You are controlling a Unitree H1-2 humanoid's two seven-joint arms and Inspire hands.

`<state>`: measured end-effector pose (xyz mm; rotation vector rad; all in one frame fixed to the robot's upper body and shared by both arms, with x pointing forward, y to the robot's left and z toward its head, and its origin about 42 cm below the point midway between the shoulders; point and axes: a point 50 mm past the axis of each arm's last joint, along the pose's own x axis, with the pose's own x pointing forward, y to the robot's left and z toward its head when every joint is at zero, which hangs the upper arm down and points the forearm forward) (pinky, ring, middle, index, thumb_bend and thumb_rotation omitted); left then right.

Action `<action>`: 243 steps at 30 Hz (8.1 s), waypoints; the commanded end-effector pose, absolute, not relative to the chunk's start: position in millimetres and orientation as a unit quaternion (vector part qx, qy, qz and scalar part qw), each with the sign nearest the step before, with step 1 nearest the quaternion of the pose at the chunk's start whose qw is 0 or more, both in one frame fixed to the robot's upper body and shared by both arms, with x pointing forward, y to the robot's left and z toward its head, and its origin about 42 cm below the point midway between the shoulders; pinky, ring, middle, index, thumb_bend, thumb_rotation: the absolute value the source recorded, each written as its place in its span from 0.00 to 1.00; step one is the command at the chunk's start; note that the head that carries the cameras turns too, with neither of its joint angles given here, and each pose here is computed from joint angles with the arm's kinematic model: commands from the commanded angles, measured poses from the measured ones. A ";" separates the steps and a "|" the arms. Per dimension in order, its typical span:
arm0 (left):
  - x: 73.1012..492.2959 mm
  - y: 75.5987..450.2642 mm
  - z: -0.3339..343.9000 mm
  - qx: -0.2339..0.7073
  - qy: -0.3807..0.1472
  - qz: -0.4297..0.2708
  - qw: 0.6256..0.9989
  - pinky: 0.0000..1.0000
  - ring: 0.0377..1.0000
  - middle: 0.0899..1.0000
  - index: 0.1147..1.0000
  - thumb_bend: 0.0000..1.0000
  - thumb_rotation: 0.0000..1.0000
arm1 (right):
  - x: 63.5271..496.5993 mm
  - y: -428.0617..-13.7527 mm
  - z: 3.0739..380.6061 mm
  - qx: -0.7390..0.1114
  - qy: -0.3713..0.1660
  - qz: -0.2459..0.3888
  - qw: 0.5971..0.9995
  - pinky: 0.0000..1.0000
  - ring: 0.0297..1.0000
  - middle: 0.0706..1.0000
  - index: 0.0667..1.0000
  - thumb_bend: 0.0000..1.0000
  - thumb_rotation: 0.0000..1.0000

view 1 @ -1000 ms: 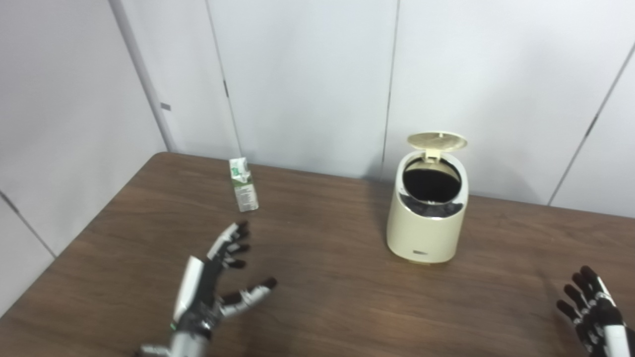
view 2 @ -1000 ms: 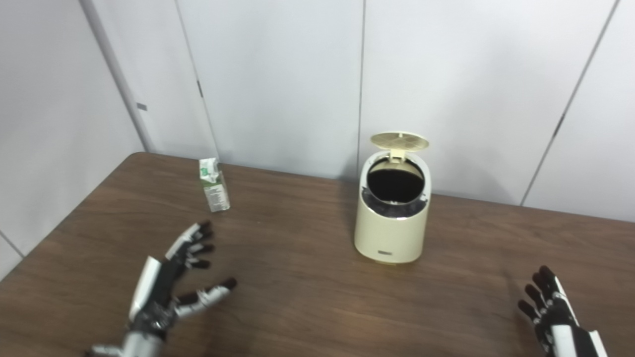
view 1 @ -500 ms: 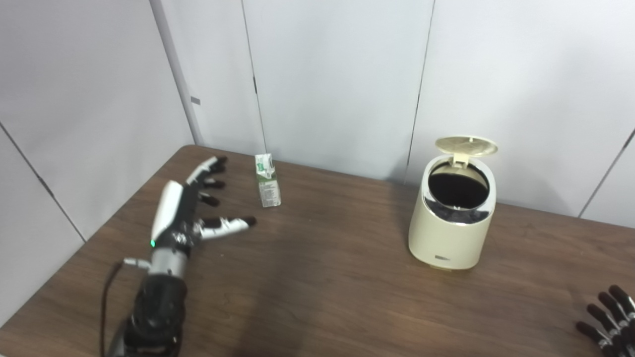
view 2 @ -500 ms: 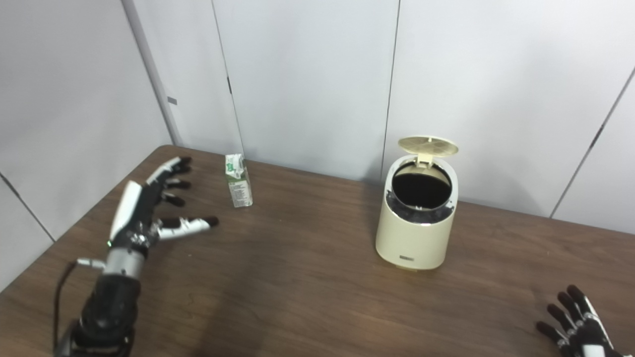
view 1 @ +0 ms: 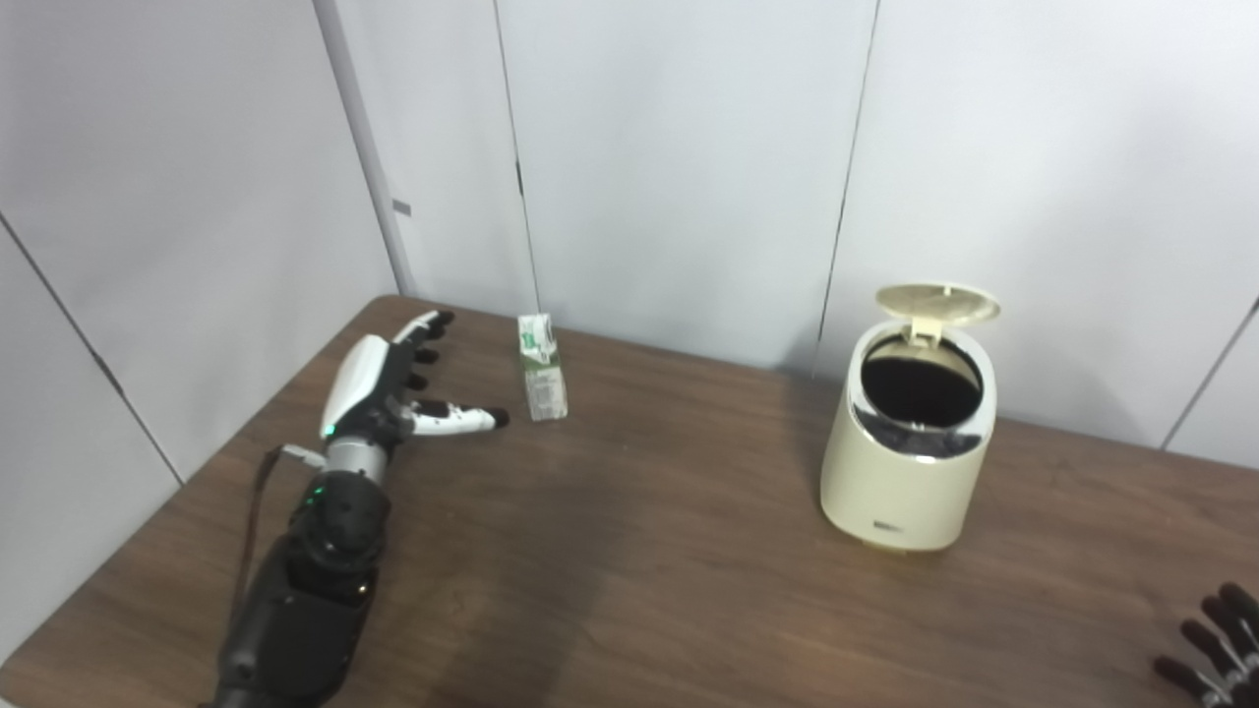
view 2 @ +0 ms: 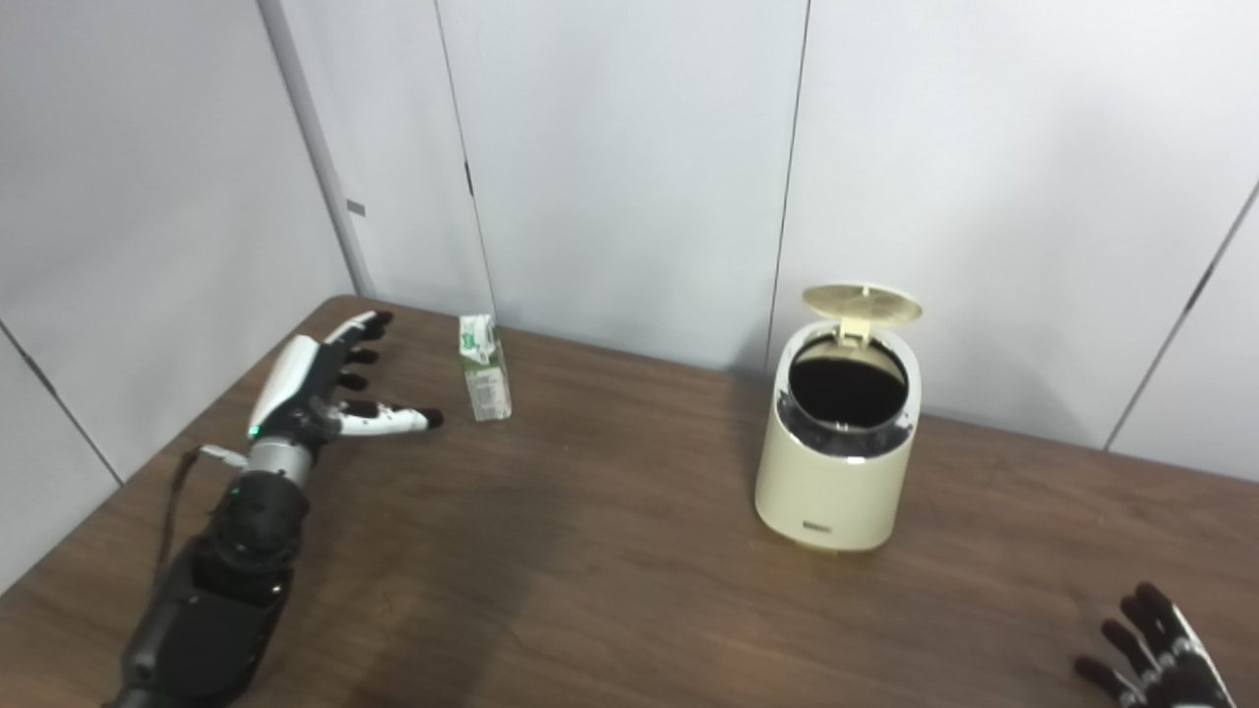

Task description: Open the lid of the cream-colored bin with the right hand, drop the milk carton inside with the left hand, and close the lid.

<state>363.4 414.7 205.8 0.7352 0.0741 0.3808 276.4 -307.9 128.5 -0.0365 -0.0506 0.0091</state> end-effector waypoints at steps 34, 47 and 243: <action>457.1 400.5 264.1 0.335 0.060 0.105 0.934 0.72 0.81 0.88 0.94 0.93 0.10 | 282.0 -301.9 137.0 -0.040 -0.047 -0.004 0.998 0.81 0.88 0.87 0.86 0.68 0.93; 460.2 406.1 267.3 0.341 0.035 0.117 0.932 0.68 0.75 0.82 0.87 0.89 0.01 | 283.4 -298.8 133.6 -0.038 -0.045 -0.003 0.998 0.86 0.90 0.87 0.86 0.71 0.94; 453.2 111.2 273.5 0.453 -0.505 0.056 0.733 0.60 0.64 0.63 0.51 0.74 0.07 | 273.3 -232.5 139.4 -0.030 -0.065 0.005 0.997 0.81 0.89 0.89 0.95 0.53 0.99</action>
